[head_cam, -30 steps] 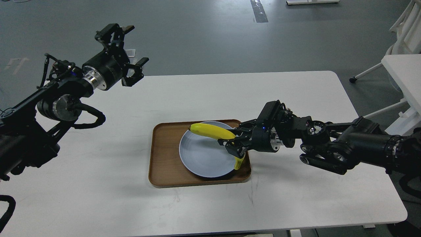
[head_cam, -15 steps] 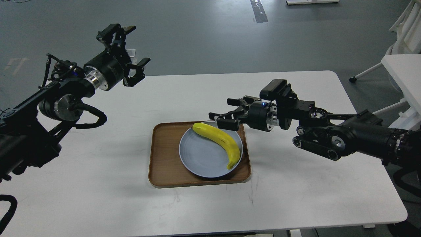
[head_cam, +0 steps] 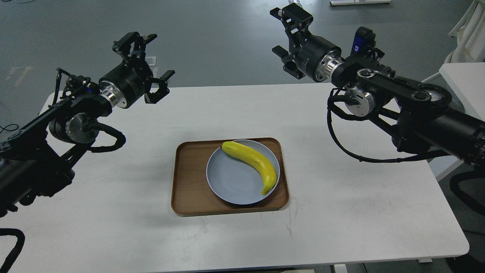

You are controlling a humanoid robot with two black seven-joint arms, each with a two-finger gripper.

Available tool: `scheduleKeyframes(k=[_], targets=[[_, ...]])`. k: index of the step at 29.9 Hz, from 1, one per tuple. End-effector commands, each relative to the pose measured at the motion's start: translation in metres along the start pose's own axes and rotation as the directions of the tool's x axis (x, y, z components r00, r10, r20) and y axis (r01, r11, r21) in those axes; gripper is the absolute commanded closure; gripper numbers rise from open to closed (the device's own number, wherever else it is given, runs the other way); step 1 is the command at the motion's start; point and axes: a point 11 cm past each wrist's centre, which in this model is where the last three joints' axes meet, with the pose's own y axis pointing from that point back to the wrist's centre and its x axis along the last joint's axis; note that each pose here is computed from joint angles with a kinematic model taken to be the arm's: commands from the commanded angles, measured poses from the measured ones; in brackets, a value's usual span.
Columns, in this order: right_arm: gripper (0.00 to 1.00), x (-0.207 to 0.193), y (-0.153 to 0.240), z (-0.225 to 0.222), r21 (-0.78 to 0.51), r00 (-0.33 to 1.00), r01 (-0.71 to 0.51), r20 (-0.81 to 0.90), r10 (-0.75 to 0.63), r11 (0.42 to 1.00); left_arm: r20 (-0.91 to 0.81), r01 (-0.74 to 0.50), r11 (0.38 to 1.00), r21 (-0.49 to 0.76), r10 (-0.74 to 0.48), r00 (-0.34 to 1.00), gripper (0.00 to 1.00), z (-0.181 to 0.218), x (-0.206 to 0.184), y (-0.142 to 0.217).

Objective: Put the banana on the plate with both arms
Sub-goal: 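Open the right gripper and raise the right arm away from the plate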

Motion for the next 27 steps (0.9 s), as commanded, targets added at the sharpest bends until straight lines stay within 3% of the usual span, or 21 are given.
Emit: scheduleKeyframes(k=[1,18,27], targets=[[0.0,0.009,0.003,0.013,-0.041,0.995,-0.027,0.1,0.031,0.999,-0.038,0.001,1.0,-0.005,-0.001,0.999,0.02,-0.008,-0.002,0.0],[0.0,0.004,0.013,0.048,-0.139,0.98,-0.002,0.195,0.029,0.99,-0.082,-0.005,0.999,-0.031,0.002,0.997,0.02,-0.007,0.005,0.006],[0.0,0.016,0.017,0.04,-0.106,0.978,-0.029,0.202,0.05,0.994,-0.082,-0.008,0.999,-0.031,0.005,0.997,0.02,-0.008,0.006,0.006]])
